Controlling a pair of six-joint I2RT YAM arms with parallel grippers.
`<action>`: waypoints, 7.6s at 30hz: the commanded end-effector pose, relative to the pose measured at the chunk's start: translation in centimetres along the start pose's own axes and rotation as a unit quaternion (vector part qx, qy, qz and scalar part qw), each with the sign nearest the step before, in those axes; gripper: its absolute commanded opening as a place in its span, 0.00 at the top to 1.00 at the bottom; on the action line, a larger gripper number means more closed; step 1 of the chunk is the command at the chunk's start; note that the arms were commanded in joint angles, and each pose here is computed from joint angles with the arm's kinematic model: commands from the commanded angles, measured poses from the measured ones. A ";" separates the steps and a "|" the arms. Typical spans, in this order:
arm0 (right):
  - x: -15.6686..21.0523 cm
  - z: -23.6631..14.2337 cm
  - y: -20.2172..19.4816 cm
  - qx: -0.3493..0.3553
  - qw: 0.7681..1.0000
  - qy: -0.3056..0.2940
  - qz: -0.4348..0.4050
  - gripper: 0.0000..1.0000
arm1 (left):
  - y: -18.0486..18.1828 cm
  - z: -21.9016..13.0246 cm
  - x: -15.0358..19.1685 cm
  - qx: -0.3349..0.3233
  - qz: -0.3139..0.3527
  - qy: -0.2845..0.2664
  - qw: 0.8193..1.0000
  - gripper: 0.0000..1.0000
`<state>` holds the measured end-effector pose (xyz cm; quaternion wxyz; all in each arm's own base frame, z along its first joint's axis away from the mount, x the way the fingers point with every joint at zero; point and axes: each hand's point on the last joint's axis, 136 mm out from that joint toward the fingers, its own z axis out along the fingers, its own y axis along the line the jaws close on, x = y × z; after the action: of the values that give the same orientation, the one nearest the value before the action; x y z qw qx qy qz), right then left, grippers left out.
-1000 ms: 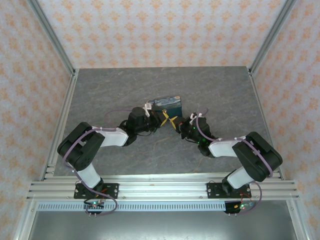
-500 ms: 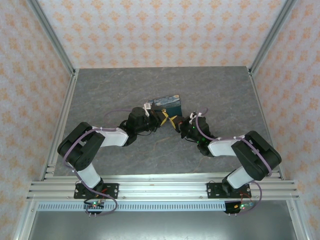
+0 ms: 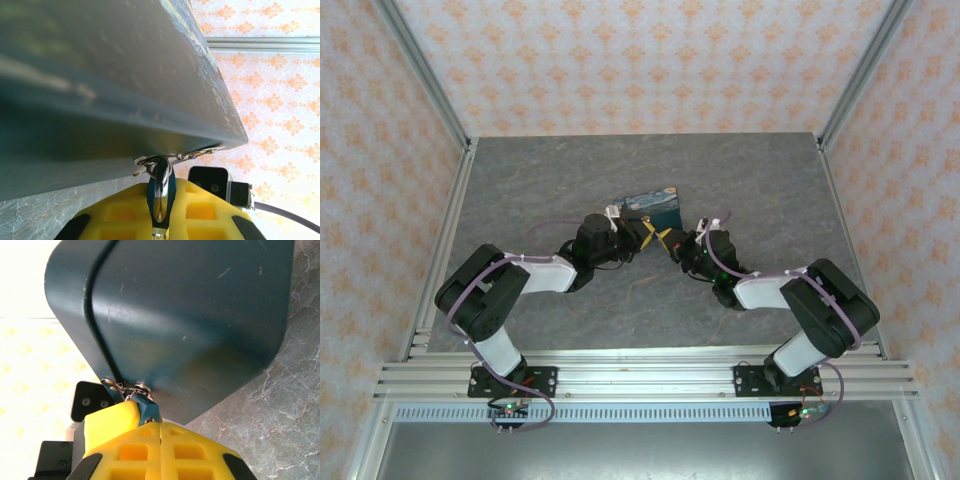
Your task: Unlock the padlock with the key
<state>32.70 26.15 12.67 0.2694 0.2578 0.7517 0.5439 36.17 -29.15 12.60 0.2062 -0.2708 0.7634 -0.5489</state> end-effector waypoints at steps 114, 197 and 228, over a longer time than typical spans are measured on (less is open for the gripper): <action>0.6 -2.2 0.5 -0.028 0.988 -0.039 0.147 1.00 | -0.9 -0.7 3.1 0.031 -0.035 -0.036 0.998 1.00; -0.2 -7.0 -5.7 0.241 0.944 0.047 -0.219 0.31 | 7.3 1.1 2.0 -0.080 -0.006 -0.038 0.996 1.00; 3.5 -3.5 -5.7 0.287 0.795 0.170 -0.506 0.59 | 5.0 1.5 4.5 -0.140 0.003 0.080 0.987 1.00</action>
<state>26.41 23.33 6.84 0.2692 -0.1716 0.9389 0.1289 32.42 -31.31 5.49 0.1032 -0.2685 0.8505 -0.4404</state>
